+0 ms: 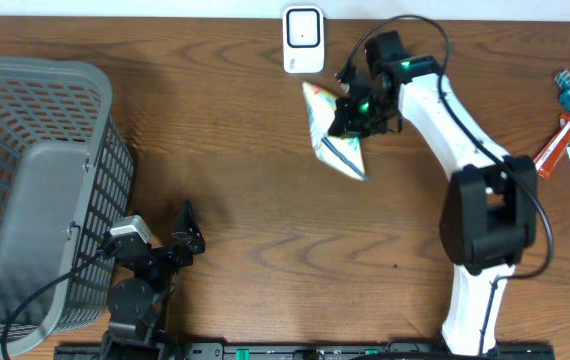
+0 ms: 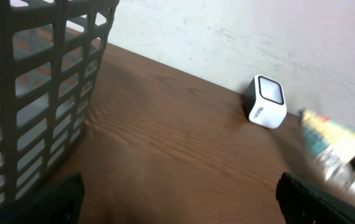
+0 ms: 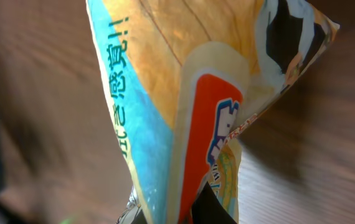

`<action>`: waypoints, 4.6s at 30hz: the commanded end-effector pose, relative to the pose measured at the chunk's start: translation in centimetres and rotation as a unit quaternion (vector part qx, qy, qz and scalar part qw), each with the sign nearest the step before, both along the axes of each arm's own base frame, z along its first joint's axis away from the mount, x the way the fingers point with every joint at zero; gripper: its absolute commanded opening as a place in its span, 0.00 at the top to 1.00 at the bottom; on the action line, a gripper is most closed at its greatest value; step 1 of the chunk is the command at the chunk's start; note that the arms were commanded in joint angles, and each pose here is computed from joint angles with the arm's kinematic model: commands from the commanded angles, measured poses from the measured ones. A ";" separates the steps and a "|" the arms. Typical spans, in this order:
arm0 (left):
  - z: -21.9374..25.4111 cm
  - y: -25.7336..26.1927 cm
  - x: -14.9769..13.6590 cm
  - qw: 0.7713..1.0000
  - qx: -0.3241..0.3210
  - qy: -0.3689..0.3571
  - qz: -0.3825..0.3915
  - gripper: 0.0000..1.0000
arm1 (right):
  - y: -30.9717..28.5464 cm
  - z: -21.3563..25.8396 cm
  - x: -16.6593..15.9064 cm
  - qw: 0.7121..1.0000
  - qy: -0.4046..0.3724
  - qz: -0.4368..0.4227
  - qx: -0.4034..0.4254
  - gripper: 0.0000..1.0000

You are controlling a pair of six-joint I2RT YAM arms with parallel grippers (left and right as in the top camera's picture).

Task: Scan the item barcode
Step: 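Carry the yellow snack bag up to the white scanner window, then carry the yellow snack bag to the right table edge and release it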

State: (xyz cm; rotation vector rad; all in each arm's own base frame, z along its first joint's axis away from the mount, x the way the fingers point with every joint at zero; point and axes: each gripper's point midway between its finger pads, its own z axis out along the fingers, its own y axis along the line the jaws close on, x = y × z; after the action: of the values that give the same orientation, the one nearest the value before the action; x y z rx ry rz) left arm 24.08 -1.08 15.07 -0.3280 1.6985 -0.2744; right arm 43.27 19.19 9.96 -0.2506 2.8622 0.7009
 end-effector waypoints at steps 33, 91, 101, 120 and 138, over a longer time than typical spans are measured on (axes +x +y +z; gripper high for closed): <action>-1.5 0.3 0.0 1.000 0.010 0.020 0.007 0.02 | 2.1 12.0 2.3 0.963 -0.252 -0.017 -0.097 0.99; -1.5 0.3 0.0 1.000 0.010 0.020 0.007 0.02 | 5.3 10.0 22.4 0.824 -0.515 -0.223 0.079 0.99; -1.5 0.3 0.0 1.000 0.010 0.020 0.007 0.02 | 4.1 11.0 22.9 0.807 -0.543 -0.233 0.024 0.99; -1.5 0.3 0.0 1.000 0.010 0.020 0.007 0.02 | -17.1 13.9 13.8 0.861 -0.320 -0.310 -0.245 0.99; -1.5 0.3 0.0 1.000 0.010 0.020 0.007 0.02 | -45.2 -2.5 4.9 0.834 -0.056 -0.417 -0.357 0.92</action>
State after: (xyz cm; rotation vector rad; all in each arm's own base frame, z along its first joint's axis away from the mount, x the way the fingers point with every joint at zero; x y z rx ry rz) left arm 24.08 -1.09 15.07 -0.3277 1.6986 -0.2747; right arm 48.21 -24.62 4.80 0.7668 2.6301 -0.5633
